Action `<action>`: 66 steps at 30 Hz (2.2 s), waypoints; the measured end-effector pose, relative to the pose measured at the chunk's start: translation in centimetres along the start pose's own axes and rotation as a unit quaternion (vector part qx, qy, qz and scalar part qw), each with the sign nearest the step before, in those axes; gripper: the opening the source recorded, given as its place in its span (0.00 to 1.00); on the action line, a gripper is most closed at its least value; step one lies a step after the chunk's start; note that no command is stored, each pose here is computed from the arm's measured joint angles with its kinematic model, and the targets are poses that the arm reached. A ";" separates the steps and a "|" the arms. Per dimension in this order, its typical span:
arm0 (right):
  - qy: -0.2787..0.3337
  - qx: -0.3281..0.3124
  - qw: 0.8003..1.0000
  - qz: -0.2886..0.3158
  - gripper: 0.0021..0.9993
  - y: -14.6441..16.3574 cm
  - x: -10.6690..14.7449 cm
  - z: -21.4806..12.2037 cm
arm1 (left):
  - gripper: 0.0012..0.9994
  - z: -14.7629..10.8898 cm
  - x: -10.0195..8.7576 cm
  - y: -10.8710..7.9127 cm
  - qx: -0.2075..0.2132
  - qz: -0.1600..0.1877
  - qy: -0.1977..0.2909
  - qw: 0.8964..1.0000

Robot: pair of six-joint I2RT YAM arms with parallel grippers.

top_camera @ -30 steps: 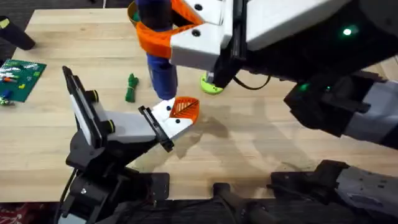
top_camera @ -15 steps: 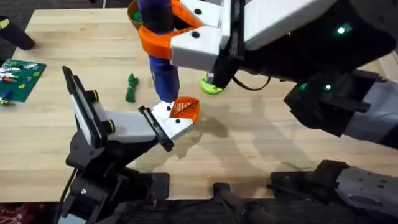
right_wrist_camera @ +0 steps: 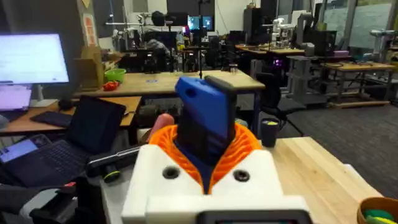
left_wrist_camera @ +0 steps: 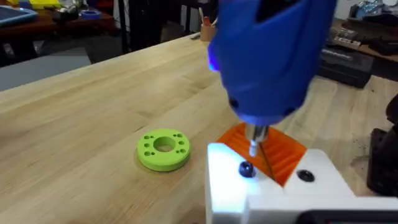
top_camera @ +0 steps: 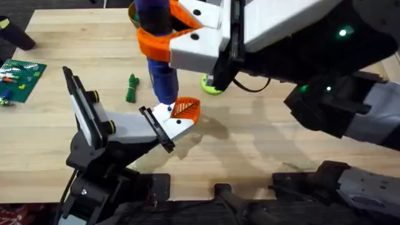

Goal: Pick up the gripper from the table and insert it into the empty holder that is missing its gripper. Then pick up a screw, insert it into the mounting hole, and use the screwdriver to tighten it. Finally, clean up the table by picking up the vegetable and placing it into the bucket.

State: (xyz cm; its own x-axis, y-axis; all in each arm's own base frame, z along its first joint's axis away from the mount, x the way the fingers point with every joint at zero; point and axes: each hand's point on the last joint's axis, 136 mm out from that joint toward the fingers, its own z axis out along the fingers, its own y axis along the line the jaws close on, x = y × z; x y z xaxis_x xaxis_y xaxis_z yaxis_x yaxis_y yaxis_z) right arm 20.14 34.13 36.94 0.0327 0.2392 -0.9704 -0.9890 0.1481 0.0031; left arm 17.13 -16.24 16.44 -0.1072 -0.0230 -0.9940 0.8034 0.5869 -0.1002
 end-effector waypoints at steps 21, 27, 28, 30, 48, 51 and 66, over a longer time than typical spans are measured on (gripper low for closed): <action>0.014 0.000 1.000 0.012 0.03 -0.4 1.5 0.5 | 0.01 0.0 0.0 0.0 0.000 -0.004 0.000 1.000; 0.017 0.000 1.000 0.014 0.03 -0.4 1.6 0.5 | 0.01 0.0 0.0 0.0 0.000 -0.006 0.000 1.000; 0.017 0.000 1.000 0.014 0.03 -0.4 1.6 0.5 | 0.01 0.0 0.0 0.0 0.000 -0.008 0.000 1.000; 0.017 -0.001 1.000 0.014 0.03 -0.3 1.7 0.5 | 0.01 0.0 0.0 0.0 0.000 -0.009 0.000 1.000; 0.014 -0.019 1.000 0.011 0.03 -0.3 1.1 1.2 | 0.01 0.0 -0.2 0.1 -0.002 -0.006 -0.003 1.000; 0.014 -0.024 1.000 0.011 0.03 -0.2 0.9 1.3 | 0.01 0.0 -0.3 0.1 -0.002 -0.003 -0.005 1.000; -0.094 -0.014 0.993 -0.070 0.03 -0.4 -7.7 0.8 | 0.01 0.0 -0.1 0.2 -0.006 -0.007 0.000 1.000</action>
State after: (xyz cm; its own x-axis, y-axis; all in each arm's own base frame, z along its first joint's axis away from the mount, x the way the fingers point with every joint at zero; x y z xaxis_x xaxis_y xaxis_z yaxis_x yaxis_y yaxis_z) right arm 20.39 32.99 44.56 0.1947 0.3933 -0.8986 -0.9762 0.1671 -0.1384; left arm 17.26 -16.12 16.49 -0.1187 -0.0315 -0.9924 0.7951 0.5957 -0.1140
